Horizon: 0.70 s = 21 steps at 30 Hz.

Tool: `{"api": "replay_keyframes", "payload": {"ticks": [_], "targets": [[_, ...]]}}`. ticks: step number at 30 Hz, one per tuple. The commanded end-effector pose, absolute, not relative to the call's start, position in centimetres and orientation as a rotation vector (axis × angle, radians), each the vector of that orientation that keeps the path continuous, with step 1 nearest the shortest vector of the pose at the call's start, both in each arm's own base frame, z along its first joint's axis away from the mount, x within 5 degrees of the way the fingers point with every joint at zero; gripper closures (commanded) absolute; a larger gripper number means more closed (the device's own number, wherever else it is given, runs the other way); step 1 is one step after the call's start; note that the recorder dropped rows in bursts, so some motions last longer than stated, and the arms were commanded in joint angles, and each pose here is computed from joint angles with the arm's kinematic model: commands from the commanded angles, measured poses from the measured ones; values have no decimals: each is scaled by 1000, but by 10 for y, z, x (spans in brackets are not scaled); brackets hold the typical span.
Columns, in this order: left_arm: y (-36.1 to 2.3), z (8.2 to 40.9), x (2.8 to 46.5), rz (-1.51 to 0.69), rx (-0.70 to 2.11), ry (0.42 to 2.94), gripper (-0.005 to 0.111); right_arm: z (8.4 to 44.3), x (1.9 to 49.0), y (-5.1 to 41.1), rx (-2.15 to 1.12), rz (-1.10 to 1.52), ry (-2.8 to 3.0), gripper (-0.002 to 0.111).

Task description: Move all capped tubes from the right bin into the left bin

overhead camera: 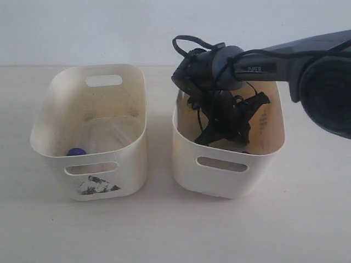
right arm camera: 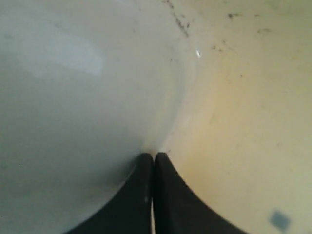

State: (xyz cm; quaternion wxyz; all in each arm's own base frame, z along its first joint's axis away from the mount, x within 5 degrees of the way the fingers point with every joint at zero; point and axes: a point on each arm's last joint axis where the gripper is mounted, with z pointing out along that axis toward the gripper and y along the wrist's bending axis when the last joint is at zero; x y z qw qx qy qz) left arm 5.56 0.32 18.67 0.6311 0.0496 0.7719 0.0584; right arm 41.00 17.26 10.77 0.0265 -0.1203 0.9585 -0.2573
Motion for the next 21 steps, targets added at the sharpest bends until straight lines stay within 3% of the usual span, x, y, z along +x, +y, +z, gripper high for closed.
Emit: {"api": "replay_keyframes", "payload": {"ticks": [1,10,12,15,18,21], "targets": [[3,189,56,124,102,1747,102,133,414,173,-328,-700,2926,108],[3,189,56,124,102,1747,102,274,399,157,-130,-441,2631,108],[3,189,56,124,102,1747,102,299,394,138,-17,-321,2636,98],[3,189,56,124,102,1747,102,303,392,111,85,-53,2775,60],[3,189,56,124,102,1747,102,300,392,103,46,19,2835,31],[3,189,56,124,102,1747,102,301,394,96,30,-88,2812,29]]}}
